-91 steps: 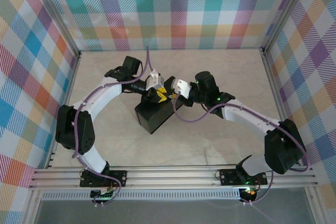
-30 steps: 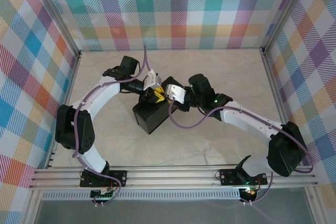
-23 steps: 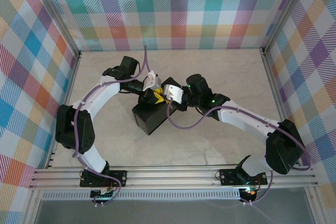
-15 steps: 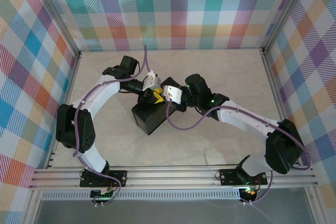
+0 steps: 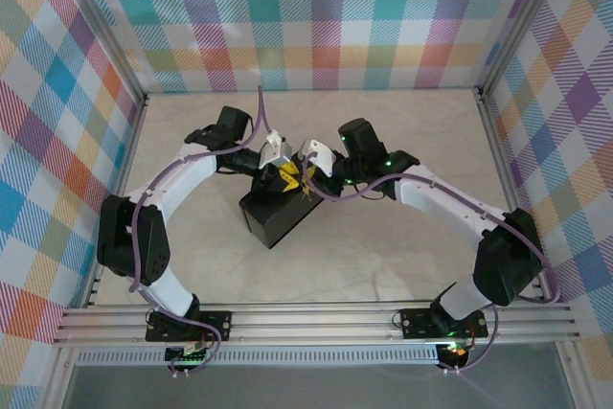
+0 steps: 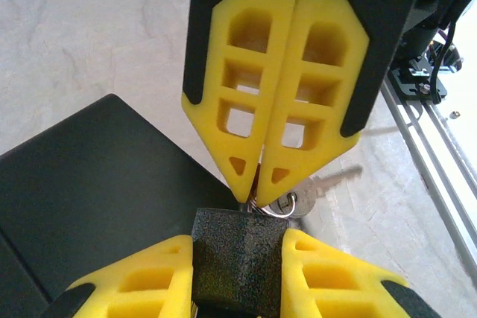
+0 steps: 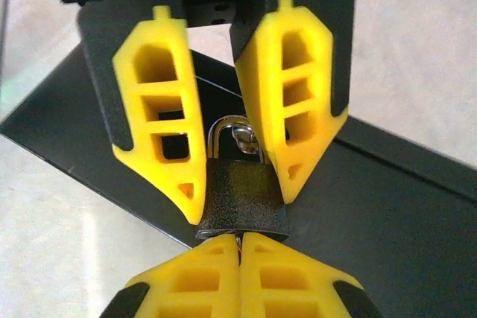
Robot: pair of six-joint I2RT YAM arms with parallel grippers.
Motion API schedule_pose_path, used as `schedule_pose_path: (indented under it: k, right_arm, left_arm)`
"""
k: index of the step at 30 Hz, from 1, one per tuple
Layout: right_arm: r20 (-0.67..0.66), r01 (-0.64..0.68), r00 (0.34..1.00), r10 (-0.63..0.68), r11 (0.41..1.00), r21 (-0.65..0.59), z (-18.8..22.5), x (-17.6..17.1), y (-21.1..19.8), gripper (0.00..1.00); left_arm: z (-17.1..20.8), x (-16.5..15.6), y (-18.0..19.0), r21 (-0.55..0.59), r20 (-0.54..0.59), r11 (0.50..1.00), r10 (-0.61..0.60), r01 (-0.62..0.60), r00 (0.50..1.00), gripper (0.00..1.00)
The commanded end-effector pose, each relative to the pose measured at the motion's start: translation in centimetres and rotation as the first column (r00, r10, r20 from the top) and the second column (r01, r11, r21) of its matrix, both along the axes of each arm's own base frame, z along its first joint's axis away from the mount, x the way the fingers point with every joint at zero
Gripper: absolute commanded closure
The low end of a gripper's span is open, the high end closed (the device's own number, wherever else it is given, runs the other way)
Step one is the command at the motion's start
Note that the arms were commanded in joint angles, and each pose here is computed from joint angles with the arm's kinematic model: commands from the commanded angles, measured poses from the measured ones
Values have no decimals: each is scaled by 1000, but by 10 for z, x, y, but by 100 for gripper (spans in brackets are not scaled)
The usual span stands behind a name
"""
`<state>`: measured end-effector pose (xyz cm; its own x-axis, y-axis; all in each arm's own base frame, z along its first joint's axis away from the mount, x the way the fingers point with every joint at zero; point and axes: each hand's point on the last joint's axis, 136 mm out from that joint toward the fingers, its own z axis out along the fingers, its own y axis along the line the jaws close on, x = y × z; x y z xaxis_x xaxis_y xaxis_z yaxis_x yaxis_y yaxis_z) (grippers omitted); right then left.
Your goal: Unlock a padlock with a key
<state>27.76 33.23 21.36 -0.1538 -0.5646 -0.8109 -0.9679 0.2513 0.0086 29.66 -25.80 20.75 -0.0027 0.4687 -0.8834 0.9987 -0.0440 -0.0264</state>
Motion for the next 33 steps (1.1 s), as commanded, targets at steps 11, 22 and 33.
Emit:
schedule_pose_path:
  k: [11,22,33]
  right_arm:
    - [-646,345,737,-198,933,107,-1,-1,-5,100]
    - [-546,266,827,-134,949,171,27,-1,-9,91]
    - [-517,320,834,-191,932,172,30,17,-25,81]
  left_arm:
    - [-5,-1,0,17,-5,999,48,-48,999,89]
    - [-12,-12,2,47,-74,999,-6,10,997,91]
    - [-14,-4,6,68,-33,997,45,-43,998,89]
